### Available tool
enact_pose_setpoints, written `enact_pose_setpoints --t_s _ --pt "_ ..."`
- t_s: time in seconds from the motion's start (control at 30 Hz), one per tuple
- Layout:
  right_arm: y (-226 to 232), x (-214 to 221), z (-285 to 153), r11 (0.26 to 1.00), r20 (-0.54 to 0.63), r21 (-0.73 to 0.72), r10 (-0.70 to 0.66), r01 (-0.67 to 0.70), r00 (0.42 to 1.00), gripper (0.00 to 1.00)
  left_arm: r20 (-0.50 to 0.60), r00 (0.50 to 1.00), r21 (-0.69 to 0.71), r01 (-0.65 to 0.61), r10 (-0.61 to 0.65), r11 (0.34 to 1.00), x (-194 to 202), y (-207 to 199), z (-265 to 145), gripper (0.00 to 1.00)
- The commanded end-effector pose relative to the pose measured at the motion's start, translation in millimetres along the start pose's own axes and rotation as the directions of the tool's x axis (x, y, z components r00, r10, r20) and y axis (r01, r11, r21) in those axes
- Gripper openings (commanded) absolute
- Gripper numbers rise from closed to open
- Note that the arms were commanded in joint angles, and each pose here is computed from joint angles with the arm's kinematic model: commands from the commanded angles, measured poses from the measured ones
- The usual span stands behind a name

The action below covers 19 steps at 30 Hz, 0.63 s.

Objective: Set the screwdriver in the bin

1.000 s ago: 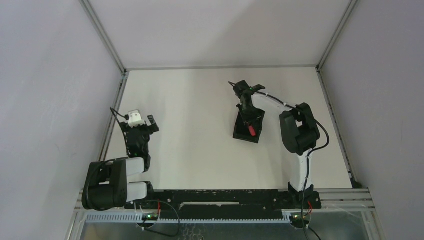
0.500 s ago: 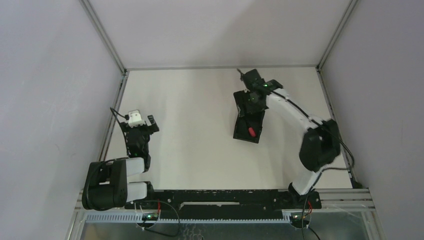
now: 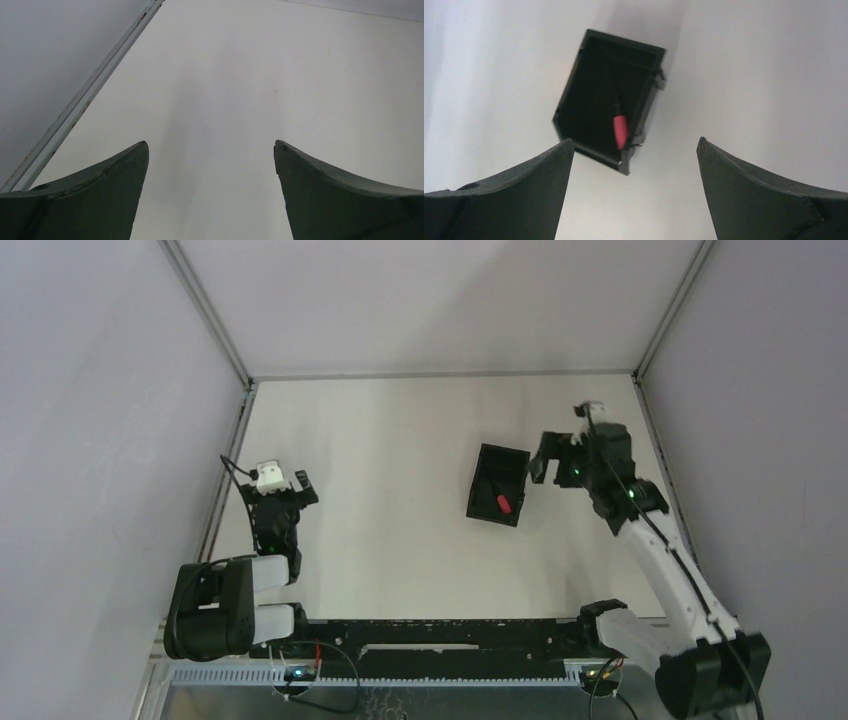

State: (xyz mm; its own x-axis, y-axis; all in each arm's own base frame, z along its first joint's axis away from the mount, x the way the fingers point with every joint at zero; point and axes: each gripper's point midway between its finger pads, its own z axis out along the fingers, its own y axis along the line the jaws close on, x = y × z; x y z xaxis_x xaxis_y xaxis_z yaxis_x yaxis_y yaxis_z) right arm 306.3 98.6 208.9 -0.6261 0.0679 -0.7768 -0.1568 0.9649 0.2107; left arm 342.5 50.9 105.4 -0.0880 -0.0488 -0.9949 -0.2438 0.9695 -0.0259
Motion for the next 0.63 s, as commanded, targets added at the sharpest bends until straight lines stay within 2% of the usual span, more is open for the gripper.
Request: enact_pose_setpoints --t_s 0.0,0.17,0.33,0.6 --pt "-23.3 -3.3 -12.6 0.992 0.173 -0.005 0.129 -0.130 0.976 1.00 0.092 0.996 -0.003 0.001 -0.001 1.000 -31.7 -1.9 8.2 1.00" --pt "-62.2 29.2 -16.2 0.966 0.261 0.070 0.223 -0.249 0.939 1.00 0.091 0.996 -0.002 0.001 0.000 1.000 -31.1 -2.0 8.0 1.00" --pt "-91.4 54.3 -17.4 0.924 0.333 0.190 0.258 -0.332 0.907 1.00 0.092 0.996 -0.003 0.001 -0.001 1.000 -31.6 -1.9 8.1 1.00" --pt "-91.4 64.7 -13.5 0.931 0.332 0.180 0.247 -0.319 0.910 1.00 0.092 0.996 -0.003 0.001 -0.001 1.000 -31.7 -1.9 8.3 1.00"
